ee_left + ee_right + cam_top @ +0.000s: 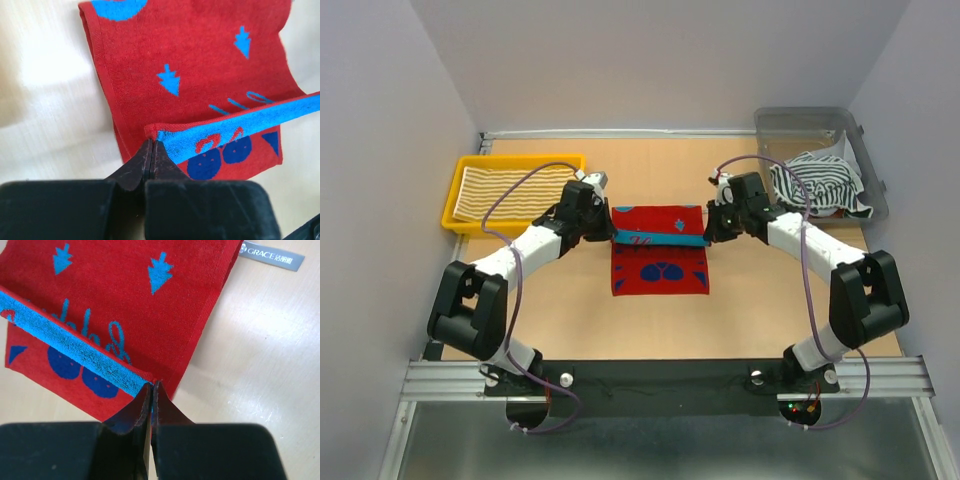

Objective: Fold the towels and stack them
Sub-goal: Fold the towel

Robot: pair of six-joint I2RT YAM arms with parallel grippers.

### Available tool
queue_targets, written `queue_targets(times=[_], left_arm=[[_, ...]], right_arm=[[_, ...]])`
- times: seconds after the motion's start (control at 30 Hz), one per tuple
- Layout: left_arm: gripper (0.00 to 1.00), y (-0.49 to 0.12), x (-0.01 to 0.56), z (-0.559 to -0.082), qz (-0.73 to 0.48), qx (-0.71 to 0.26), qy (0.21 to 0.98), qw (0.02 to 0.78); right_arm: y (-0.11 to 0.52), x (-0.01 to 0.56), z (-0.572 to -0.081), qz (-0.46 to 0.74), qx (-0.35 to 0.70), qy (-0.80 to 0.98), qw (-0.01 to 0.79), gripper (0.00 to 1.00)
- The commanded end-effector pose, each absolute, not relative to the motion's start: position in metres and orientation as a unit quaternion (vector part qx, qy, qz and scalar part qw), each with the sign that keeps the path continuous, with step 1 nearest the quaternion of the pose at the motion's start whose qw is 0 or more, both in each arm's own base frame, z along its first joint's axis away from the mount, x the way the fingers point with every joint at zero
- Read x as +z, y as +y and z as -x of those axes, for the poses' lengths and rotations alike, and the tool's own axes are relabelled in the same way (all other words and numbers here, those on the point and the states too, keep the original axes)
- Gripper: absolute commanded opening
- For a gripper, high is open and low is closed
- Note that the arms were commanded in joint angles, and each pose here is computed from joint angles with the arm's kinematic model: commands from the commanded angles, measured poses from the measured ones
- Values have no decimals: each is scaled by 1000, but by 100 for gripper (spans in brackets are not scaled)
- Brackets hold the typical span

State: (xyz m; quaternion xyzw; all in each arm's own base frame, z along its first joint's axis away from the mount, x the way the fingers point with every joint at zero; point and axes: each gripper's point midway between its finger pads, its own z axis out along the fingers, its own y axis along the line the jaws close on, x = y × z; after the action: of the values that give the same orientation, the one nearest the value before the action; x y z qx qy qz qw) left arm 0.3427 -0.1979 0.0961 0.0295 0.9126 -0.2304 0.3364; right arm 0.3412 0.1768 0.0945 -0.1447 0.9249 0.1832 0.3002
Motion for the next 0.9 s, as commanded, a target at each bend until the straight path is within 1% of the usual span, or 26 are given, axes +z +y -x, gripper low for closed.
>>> queue_targets(times=[0.0, 0.2, 0.33, 0.47, 0.6, 0.73, 0.87], left_arm=[[0, -186, 132, -358, -11, -211, 898, 386], [0, -183, 140, -346, -10, -210, 897, 388], [0, -184, 118, -327, -11, -210, 909, 361], [0, -185, 89, -313, -4, -209, 918, 337], [0, -193, 58, -298, 0, -208, 931, 300], [0, -190, 41, -292, 13, -190, 940, 284], [0, -183, 29, -293, 30, -172, 942, 287]], right_arm=[[173, 126, -351, 132, 177, 914, 342, 1], [176, 139, -339, 125, 197, 911, 340, 1], [175, 126, -324, 115, 203, 920, 315, 0], [176, 103, -306, 108, 214, 930, 277, 0], [167, 63, -295, 91, 190, 950, 230, 0], [162, 40, -293, 77, 172, 960, 207, 0], [158, 25, -295, 70, 158, 964, 200, 1]])
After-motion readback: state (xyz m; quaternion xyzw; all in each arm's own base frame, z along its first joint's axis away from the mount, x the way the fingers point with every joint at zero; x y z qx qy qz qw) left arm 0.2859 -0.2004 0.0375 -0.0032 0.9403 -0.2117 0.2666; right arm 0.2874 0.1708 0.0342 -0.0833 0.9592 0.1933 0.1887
